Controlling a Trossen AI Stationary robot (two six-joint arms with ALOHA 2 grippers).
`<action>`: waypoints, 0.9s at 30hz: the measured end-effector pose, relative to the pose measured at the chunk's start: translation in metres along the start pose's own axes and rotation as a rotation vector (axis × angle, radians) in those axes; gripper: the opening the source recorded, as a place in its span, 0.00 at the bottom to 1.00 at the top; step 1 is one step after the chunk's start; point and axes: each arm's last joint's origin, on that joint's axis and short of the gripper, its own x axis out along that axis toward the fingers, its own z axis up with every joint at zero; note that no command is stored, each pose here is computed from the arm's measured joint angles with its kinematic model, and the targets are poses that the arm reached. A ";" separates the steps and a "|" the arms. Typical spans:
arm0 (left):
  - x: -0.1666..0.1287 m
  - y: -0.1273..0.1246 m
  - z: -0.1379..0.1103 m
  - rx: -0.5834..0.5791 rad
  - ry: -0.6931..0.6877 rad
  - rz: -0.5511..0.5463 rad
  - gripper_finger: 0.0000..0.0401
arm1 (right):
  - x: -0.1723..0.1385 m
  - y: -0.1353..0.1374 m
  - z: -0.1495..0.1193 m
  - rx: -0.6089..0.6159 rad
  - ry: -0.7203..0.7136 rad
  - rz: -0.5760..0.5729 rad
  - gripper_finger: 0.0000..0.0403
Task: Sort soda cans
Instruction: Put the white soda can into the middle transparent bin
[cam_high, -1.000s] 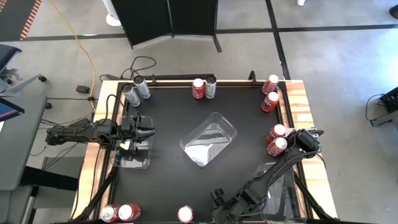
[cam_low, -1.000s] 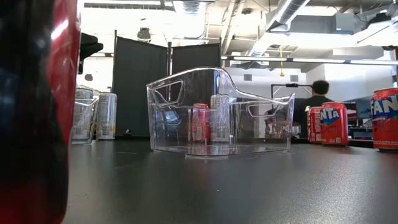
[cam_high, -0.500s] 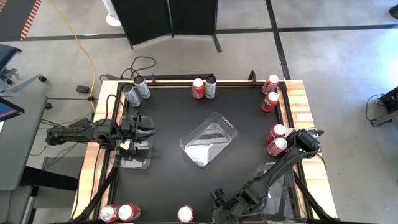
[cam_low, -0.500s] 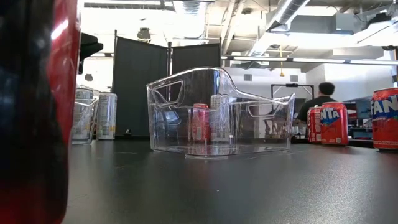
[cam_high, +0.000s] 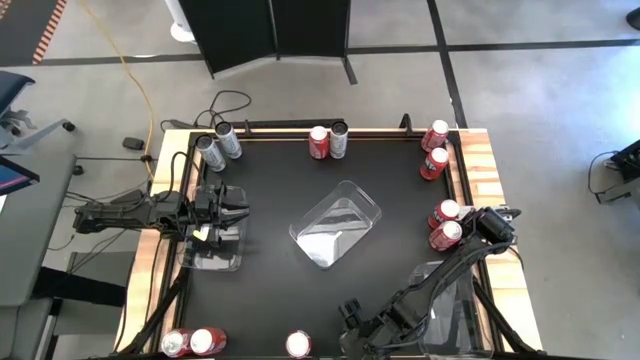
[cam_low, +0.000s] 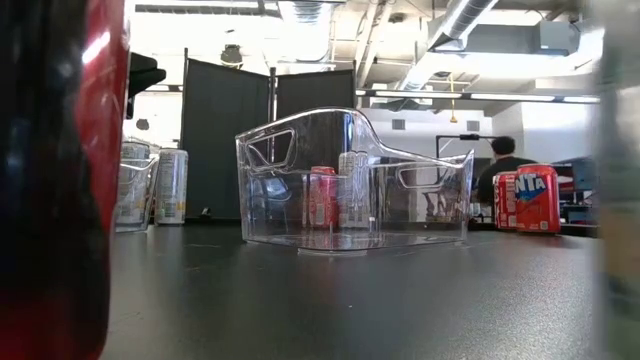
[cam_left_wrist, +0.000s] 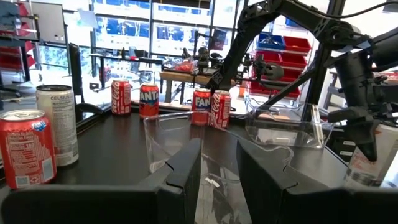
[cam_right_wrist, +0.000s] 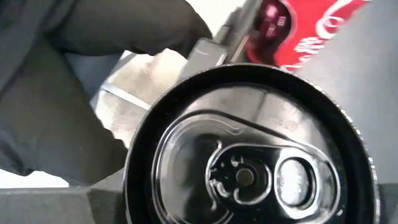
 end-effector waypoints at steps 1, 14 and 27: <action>0.000 0.000 0.000 0.000 0.000 0.000 0.25 | -0.001 0.000 0.001 -0.001 0.003 -0.005 0.62; 0.000 0.000 0.000 0.000 0.002 0.000 0.25 | -0.017 -0.005 0.014 -0.033 0.015 -0.084 0.62; 0.000 0.000 0.000 0.000 0.002 0.000 0.25 | -0.058 -0.033 0.046 -0.058 0.010 -0.226 0.62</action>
